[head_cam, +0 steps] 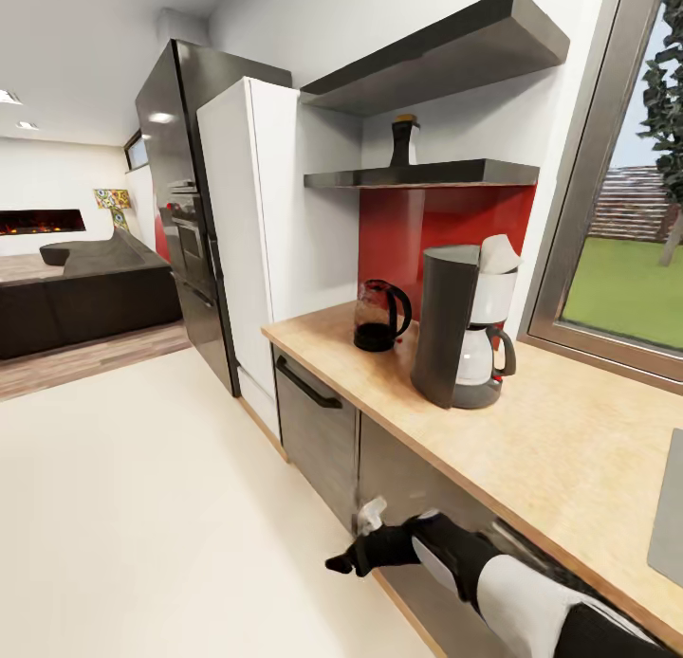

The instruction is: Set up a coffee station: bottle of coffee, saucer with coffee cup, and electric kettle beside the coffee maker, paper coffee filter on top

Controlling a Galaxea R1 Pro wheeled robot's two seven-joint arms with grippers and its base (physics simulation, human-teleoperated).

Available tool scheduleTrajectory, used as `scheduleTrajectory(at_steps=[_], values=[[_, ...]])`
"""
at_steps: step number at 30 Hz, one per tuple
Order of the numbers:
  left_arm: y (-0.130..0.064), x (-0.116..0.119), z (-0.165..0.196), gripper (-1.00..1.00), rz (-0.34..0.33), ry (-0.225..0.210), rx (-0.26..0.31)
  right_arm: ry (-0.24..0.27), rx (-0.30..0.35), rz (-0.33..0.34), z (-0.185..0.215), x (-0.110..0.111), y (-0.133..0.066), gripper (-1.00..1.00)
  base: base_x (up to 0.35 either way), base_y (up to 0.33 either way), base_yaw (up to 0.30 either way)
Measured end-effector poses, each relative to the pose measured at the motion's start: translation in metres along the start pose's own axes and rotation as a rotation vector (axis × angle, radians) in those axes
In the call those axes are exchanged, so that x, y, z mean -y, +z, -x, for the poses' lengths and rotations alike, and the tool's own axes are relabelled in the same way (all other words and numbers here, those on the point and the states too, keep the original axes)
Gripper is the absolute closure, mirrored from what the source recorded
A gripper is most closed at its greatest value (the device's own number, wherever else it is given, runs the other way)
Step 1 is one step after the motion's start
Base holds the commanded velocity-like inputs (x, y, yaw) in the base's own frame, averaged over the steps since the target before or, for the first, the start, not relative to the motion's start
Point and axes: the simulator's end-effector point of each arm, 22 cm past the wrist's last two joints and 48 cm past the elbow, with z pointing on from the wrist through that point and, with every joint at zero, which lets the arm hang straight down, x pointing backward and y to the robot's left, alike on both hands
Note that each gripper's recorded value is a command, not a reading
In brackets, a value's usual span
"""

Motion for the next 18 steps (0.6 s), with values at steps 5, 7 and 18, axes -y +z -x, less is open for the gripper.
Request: scheduleTrajectory(at_steps=[5, 7, 18], values=[[0.000, 0.000, -0.001, -1.00, 0.000, -0.002, -0.001, 0.043, 0.021, -0.061, -0.092, 0.038, -0.016, -1.00, 0.000, 0.000, 0.000], [0.000, 0.000, -0.001, -1.00, 0.000, -0.002, -0.002, 0.172, -0.146, -0.101, -0.222, 0.038, -0.029, -1.00, 0.000, 0.000, 0.000], [0.000, 0.000, -0.002, -1.00, 0.000, -0.003, -0.003, 0.264, -0.219, -0.187, -0.328, 0.056, -0.080, -1.00, 0.000, 0.000, 0.000]])
